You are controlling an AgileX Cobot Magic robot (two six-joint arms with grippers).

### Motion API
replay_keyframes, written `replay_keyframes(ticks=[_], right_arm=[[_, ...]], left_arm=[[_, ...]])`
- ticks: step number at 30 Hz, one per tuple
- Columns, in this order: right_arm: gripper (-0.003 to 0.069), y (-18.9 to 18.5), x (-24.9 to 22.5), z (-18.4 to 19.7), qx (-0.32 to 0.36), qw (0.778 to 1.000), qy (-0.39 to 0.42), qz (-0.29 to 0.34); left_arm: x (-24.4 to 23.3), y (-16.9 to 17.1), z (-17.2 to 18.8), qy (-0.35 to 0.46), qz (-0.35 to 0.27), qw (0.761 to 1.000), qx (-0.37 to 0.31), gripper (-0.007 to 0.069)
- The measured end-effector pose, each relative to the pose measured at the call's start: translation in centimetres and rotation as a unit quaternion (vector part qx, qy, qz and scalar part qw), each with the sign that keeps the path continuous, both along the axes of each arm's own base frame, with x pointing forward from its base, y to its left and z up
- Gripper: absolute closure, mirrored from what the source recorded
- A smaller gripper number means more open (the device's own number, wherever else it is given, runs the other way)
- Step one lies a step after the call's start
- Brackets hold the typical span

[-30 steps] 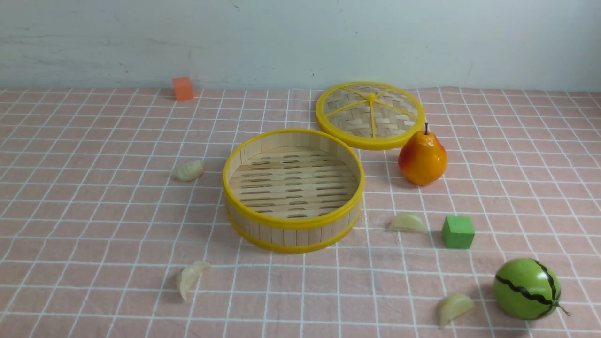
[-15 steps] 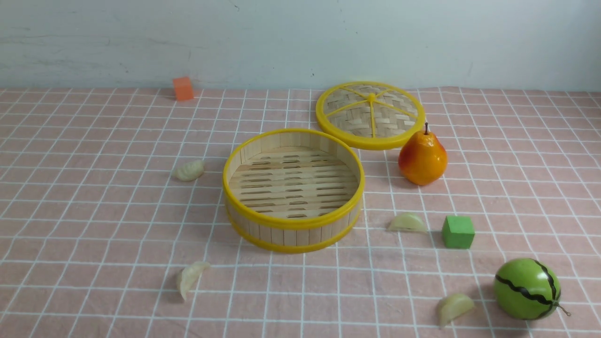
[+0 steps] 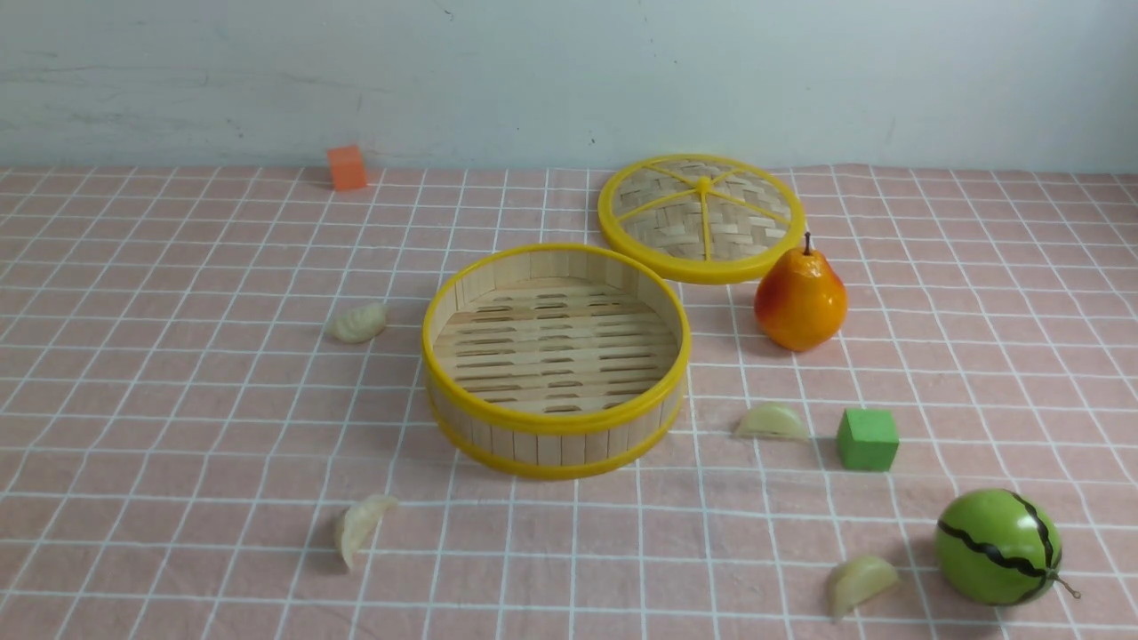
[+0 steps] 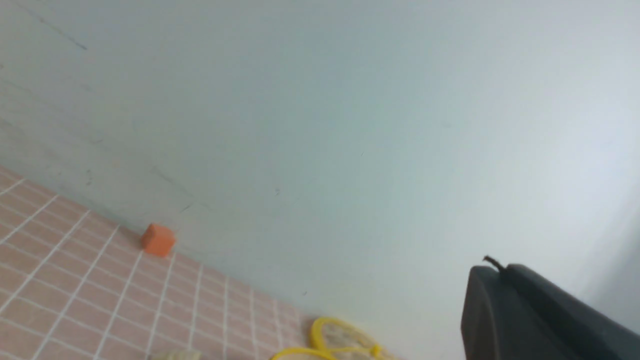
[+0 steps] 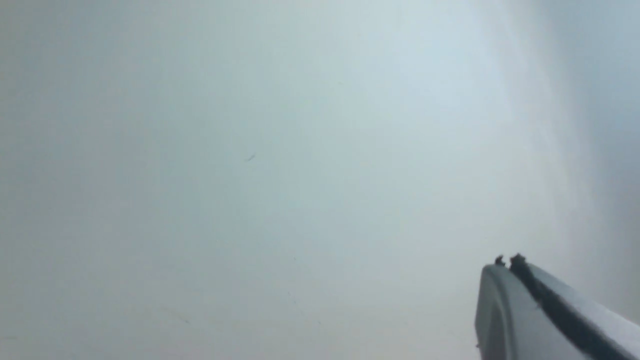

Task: Put the dumplings into the steamer on the table with the pink tablecloth.
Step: 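Reach for and grasp a dumpling on the table with the left gripper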

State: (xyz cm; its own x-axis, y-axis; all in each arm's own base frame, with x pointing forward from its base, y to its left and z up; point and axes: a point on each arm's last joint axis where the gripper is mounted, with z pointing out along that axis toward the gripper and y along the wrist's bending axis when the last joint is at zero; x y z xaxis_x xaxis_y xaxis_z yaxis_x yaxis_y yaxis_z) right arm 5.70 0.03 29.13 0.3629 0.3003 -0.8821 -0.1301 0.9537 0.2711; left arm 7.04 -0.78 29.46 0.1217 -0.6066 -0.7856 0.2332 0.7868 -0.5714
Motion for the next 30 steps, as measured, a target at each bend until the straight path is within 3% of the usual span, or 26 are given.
replay_keyframes(ticks=[2,4,7,8,10,12,16,19,23,26,30], right_arm=[[0.0676,0.1,0.7,0.5,-0.02,0.999,0.027,-0.003],[0.0671,0.3,2.7,0.9,-0.072,0.992,0.106,-0.009],[0.0666,0.4,4.7,0.5,-0.11,0.968,0.228,-0.007],[0.0666,0.3,5.6,0.5,-0.118,0.95,0.288,-0.005],[0.0666,0.3,6.2,0.4,-0.12,0.936,0.331,-0.003],[0.0666,0.5,7.5,-0.1,-0.122,0.902,0.415,0.011],[0.0665,2.2,8.9,-0.7,-0.143,0.86,0.485,0.071],[0.0664,3.8,9.2,-2.2,-0.188,0.812,0.537,0.129],[0.0663,5.3,9.5,-4.3,-0.251,0.741,0.593,0.19],[0.0662,5.6,9.9,-4.8,-0.256,0.735,0.597,0.196],[0.0661,5.9,10.7,-4.8,-0.245,0.751,0.582,0.196]], left_arm=[[0.9,-0.1,0.2,0.016,0.003,1.0,0.01,0.0639],[3.6,-0.4,-0.2,0.065,0.007,0.998,0.023,0.0639],[6.4,-0.9,-0.9,0.143,0.002,0.989,0.032,0.0639],[7.9,-1.3,-1.4,0.201,-0.006,0.979,0.04,0.0639],[8.9,-1.6,-1.8,0.252,-0.014,0.967,0.047,0.0639],[11.9,-2.3,-2.9,0.378,-0.035,0.922,0.074,0.0639],[16.5,-3.5,-4.1,0.506,-0.076,0.851,0.122,0.0639],[20.0,-4.4,-3.5,0.525,-0.11,0.832,0.146,0.0639],[25.3,-5.8,-1.2,0.493,-0.159,0.834,0.187,0.0639],[28.3,-6.4,-0.3,0.471,-0.176,0.836,0.22,0.0639],[33.7,-7.0,-0.4,0.451,-0.178,0.834,0.262,0.062]])
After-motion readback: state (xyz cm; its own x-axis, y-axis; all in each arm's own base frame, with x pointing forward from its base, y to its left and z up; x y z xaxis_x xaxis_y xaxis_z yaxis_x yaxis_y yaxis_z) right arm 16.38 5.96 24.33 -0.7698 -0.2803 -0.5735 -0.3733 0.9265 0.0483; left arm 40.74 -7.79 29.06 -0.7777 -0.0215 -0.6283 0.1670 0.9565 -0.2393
